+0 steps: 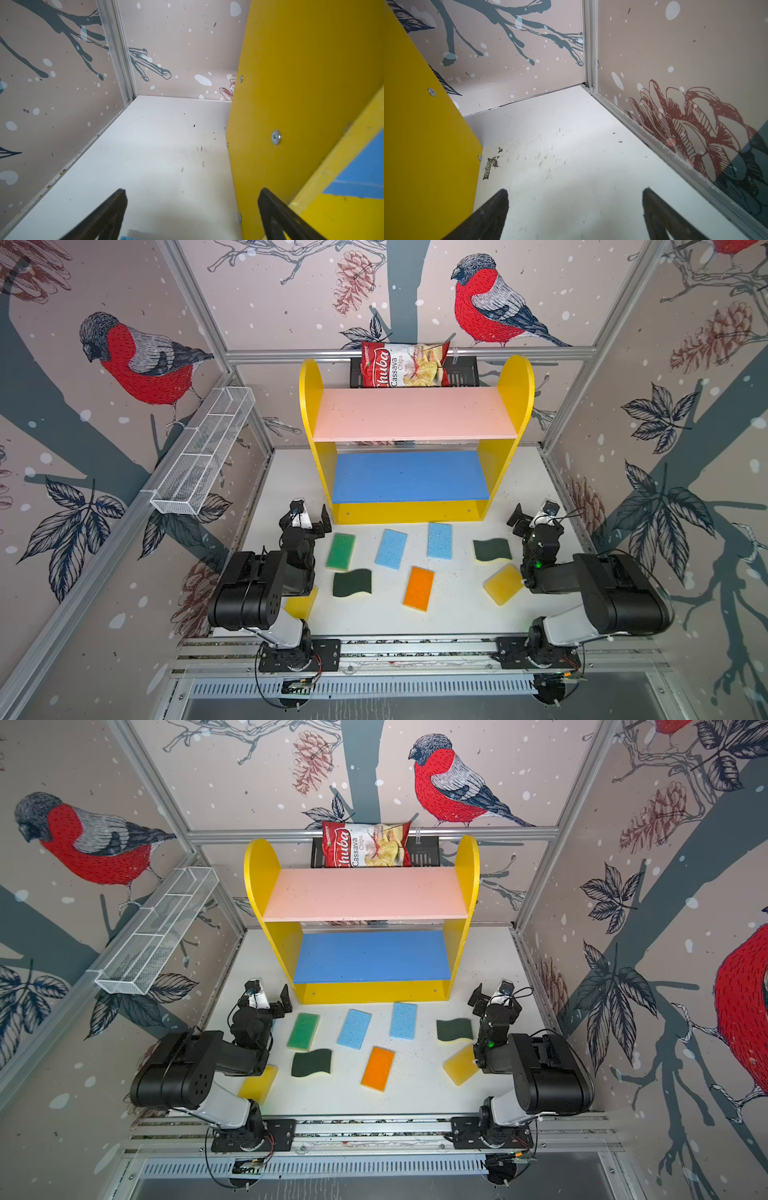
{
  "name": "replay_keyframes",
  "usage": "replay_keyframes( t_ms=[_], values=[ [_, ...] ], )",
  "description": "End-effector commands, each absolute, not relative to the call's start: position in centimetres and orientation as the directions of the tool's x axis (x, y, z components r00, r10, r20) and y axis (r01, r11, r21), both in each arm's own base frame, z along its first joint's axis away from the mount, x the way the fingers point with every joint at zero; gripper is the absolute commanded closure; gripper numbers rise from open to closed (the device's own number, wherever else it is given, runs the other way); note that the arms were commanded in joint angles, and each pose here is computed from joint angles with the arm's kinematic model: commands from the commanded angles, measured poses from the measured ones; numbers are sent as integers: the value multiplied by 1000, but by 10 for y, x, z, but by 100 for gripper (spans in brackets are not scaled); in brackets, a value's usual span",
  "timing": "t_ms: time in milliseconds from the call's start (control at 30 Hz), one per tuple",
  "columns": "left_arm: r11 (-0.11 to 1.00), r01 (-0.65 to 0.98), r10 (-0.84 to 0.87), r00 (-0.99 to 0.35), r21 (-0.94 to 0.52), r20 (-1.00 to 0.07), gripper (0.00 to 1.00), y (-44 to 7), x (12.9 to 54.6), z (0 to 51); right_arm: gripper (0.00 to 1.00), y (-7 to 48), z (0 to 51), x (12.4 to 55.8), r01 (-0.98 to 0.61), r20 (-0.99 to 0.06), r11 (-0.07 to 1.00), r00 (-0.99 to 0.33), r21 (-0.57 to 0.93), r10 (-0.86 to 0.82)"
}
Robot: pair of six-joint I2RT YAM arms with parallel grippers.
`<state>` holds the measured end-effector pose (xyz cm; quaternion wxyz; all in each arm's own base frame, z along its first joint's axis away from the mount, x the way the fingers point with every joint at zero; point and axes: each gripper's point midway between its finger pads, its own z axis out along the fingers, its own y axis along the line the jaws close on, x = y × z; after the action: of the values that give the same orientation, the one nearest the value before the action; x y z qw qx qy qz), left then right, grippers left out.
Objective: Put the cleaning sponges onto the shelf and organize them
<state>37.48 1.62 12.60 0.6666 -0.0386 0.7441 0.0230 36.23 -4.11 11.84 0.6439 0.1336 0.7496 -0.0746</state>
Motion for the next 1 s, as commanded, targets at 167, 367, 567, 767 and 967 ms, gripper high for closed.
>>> replay_keyframes(
  t_ms=[167,367,567,767,967],
  values=[
    [997,-82,-19,-98,-11,-995,1,15,376,129,0,-43,128,363,306,-989,948,-90,85,118],
    [997,-80,-19,-98,-11,-995,1,15,375,129,0,-43,128,363,306,-989,948,-91,84,117],
    [999,-41,2,-110,6,-994,1,7,378,127,0,-43,128,364,307,-989,948,-92,83,117],
    [999,-40,2,-107,6,-994,1,7,378,128,0,-43,127,363,307,-989,948,-94,84,118],
    [999,-40,2,-109,6,-994,1,7,378,128,0,-43,128,363,306,-989,948,-92,84,117]
  ],
)
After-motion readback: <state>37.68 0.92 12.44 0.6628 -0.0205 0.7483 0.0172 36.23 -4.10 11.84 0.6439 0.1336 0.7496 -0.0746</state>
